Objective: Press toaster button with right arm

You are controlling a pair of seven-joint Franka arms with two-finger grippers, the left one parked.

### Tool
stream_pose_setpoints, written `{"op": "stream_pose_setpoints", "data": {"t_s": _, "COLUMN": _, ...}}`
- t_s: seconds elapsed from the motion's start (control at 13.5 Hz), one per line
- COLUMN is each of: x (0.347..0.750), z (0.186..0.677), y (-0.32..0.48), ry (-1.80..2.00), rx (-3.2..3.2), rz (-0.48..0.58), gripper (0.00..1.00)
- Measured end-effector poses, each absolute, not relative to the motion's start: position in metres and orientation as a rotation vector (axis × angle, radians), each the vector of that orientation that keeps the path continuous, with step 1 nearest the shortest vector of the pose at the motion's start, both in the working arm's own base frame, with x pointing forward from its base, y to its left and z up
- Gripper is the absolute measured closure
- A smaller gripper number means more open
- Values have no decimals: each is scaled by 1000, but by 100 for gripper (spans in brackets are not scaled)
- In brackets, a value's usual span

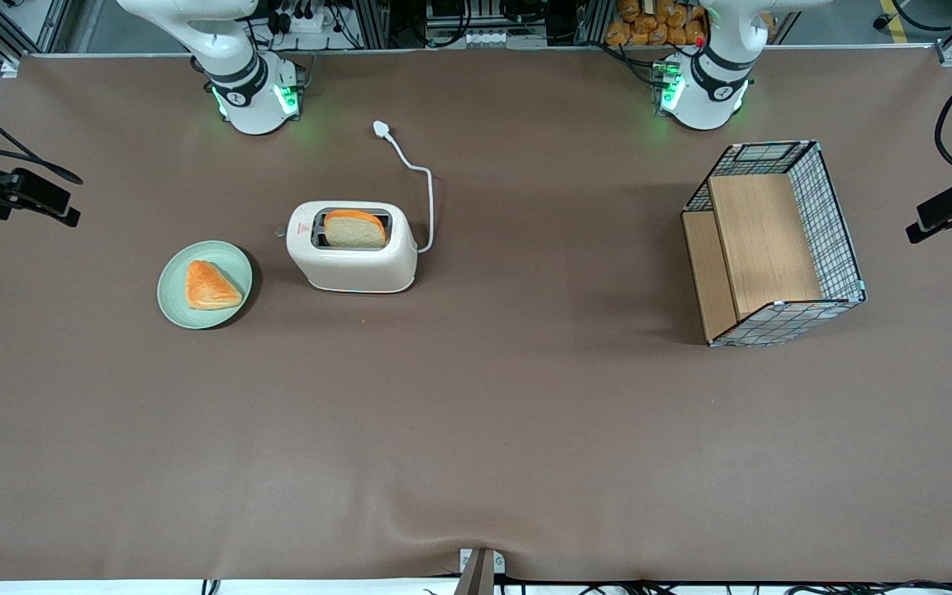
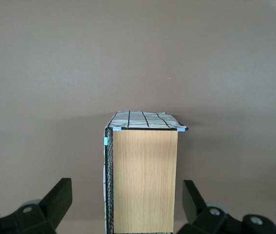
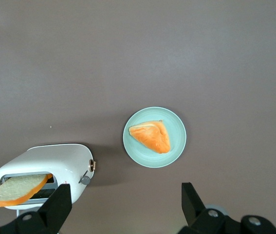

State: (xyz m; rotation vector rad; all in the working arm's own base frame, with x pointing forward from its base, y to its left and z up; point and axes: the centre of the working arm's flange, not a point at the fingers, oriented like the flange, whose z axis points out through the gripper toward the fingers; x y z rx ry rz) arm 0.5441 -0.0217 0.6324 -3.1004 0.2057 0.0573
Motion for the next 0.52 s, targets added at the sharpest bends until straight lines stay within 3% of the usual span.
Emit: {"op": "stream_pose_setpoints", "data": {"t_s": 0.52, "x": 545, "z": 633, "y": -22, "ry": 206, "rx": -3101, "rz": 55, "gripper": 0}}
